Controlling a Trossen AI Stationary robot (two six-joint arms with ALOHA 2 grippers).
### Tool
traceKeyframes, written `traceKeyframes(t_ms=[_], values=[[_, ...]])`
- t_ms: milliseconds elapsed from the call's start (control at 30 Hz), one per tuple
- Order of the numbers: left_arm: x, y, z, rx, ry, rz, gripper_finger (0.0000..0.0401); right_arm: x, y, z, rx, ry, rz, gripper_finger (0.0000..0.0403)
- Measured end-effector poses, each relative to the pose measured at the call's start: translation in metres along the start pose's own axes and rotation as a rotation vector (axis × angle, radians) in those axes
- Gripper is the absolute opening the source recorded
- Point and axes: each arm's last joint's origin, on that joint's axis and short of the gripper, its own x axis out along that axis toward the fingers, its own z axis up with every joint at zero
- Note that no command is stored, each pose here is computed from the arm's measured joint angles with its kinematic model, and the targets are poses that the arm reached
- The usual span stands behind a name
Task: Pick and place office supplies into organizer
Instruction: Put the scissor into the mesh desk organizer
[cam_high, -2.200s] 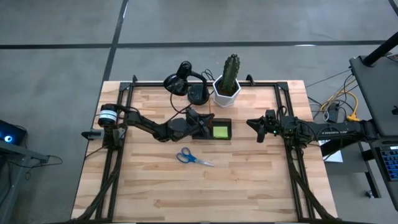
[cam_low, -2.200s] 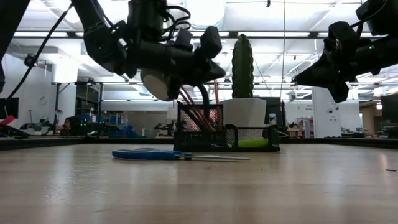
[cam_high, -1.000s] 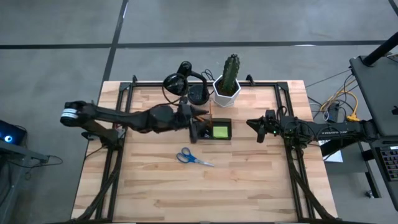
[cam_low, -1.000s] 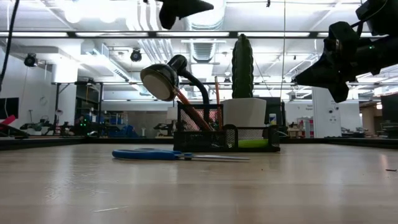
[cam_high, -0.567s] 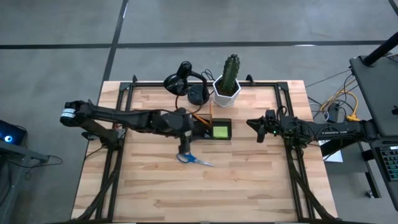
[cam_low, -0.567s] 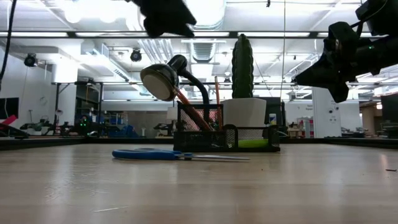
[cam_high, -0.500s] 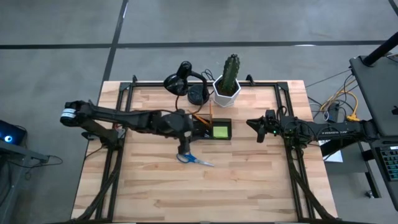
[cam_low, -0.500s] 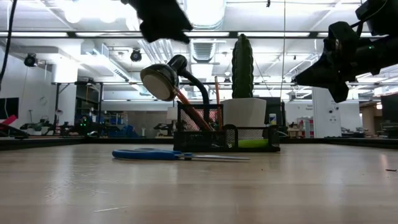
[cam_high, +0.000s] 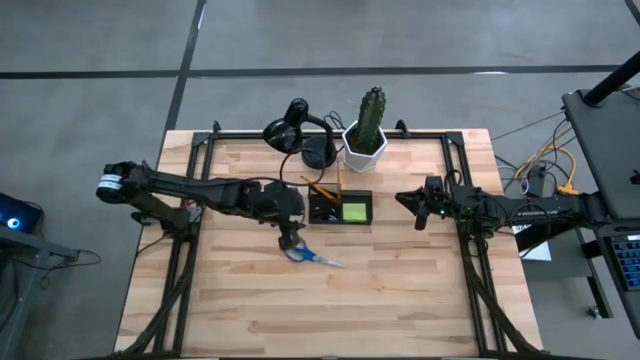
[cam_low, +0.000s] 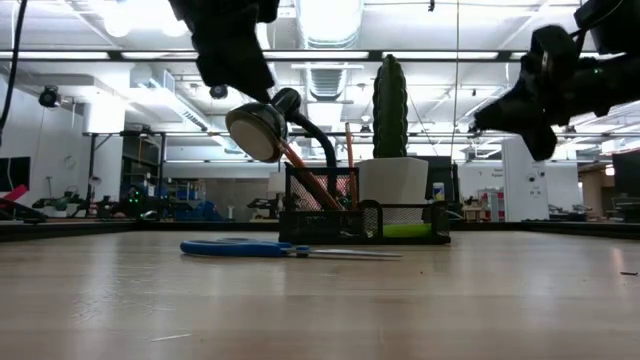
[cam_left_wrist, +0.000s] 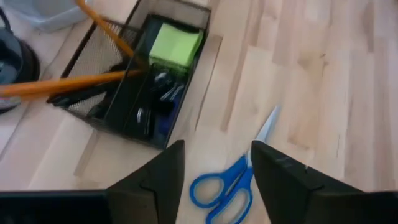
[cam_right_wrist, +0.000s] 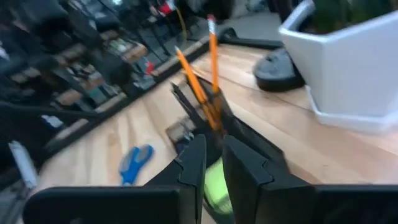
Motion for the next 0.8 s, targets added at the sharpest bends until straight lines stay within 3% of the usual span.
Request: traceKeyframes(t_ms=[167, 300, 500, 800], values=[[-0.007, 0.000, -0.001, 0.012, 0.000, -0.009, 0.0094, -0.001, 0.007, 0.010, 0.007, -0.088, 0.085, 0.0055], [-0.021, 0.001, 0.001, 0.027, -0.044, -0.014, 0.0015, -0.002, 0.013, 0.018, -0.094, -0.169, 0.158, 0.0066], [-0.052, 0.013, -0.007, 0.004, -0.178, 0.057, 0.0012, -0.004, 0.019, 0.025, -0.173, -0.200, 0.230, 0.0077], [-0.080, 0.034, -0.048, -0.063, -0.435, 0.001, 0.0001, 0.004, 0.039, 0.053, -0.223, -0.078, 0.148, 0.0092]])
